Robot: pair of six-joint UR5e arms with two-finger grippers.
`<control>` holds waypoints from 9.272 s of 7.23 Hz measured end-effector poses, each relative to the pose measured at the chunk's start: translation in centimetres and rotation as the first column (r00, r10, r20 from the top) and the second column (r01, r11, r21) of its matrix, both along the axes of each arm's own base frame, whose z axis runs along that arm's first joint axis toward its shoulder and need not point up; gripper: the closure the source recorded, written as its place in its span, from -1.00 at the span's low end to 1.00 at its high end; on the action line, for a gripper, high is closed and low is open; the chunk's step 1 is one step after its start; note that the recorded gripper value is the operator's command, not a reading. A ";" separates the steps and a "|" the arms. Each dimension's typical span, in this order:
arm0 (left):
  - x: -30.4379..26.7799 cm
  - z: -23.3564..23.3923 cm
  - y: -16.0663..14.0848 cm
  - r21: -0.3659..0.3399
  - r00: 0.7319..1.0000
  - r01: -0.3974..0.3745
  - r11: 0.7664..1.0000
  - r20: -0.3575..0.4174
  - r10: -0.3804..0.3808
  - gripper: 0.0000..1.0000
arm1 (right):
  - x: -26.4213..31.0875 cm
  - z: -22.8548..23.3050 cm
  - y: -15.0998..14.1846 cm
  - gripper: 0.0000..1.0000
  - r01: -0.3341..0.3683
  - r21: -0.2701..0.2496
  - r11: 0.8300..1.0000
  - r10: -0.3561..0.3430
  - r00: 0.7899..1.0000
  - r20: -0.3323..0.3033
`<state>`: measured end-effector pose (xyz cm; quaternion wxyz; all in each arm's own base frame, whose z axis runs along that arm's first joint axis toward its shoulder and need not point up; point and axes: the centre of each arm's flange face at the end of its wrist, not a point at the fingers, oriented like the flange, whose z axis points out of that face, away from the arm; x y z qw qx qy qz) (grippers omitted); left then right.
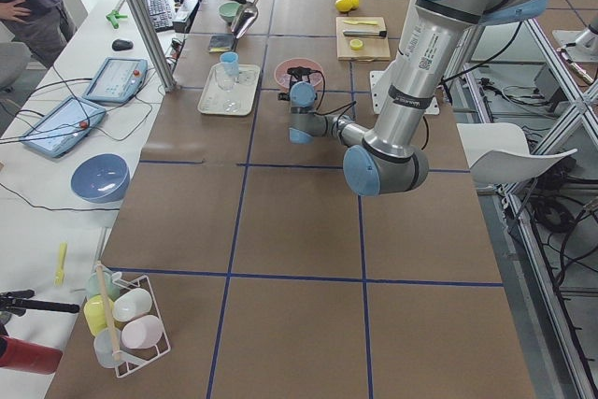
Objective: Put ice in cup with scoop
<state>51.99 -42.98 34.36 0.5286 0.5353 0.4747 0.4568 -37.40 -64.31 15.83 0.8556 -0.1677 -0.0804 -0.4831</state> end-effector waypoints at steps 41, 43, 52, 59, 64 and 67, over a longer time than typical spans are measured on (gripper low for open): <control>-7.7 4.9 -5.4 -0.080 0.991 0.081 0.994 0.117 -0.071 -1.00 | 35.3 37.1 18.4 -1.00 -0.719 -0.126 0.684 0.668 0.547 0.504; -16.1 9.3 -9.8 -0.129 0.973 0.134 0.983 0.205 -0.106 -1.00 | 40.5 41.6 22.4 -1.00 -0.729 -0.155 0.666 0.694 0.531 0.487; -56.1 23.5 -16.9 -0.686 0.790 0.558 0.467 0.611 -0.047 -1.00 | 42.7 44.9 24.9 -1.00 -0.758 -0.198 0.621 0.749 0.499 0.436; -59.9 28.3 -8.6 -0.800 0.811 0.579 0.159 0.585 -0.015 -1.00 | 42.7 44.9 24.8 -1.00 -0.758 -0.197 0.621 0.748 0.500 0.436; -60.1 27.5 -8.9 -0.765 0.791 0.606 0.216 0.609 -0.064 -1.00 | 42.7 45.1 24.3 -1.00 -0.761 -0.198 0.617 0.752 0.498 0.432; -60.1 27.6 -8.8 -0.765 0.791 0.607 0.215 0.609 -0.063 -1.00 | 42.8 45.5 24.5 -1.00 -0.773 -0.208 0.599 0.771 0.486 0.412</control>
